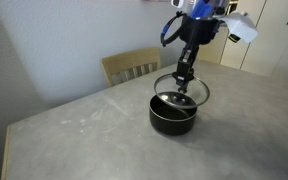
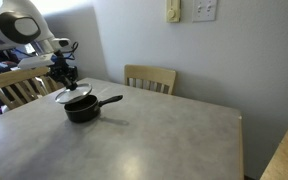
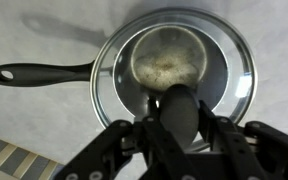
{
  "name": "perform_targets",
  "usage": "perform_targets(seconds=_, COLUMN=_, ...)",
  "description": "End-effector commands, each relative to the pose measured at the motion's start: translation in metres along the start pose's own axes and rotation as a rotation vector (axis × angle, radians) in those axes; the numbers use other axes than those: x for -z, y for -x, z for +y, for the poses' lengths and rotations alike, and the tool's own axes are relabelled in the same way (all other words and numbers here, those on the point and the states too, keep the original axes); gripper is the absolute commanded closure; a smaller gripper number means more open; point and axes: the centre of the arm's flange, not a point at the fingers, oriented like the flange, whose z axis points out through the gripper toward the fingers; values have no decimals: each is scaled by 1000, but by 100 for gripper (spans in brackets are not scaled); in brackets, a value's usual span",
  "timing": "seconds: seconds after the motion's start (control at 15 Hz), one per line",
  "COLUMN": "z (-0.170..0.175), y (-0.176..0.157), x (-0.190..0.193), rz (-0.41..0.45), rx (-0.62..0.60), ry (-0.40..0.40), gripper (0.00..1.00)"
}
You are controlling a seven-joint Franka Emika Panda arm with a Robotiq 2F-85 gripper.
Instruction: Pick the lid on the table and put it on the pot
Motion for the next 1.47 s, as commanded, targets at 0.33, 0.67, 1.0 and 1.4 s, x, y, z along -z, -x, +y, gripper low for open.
perform_targets(seconds=0.33, z=-2, y=-12, x=-25, rz=22, rx=17, ry=-22, gripper=85)
perform_targets(seconds=0.67, z=3, y=-23, x=-30, rz=41, rx=21, ry=-25, gripper=85)
perform_targets(seconds=1.0, z=6, y=-25, x=-30, rz=8, rx=-5, ry=-9, gripper=85)
perform_targets(seconds=1.4, z=7, y=-24, x=-29, rz=-19, rx=-31, ry=-27, gripper=85)
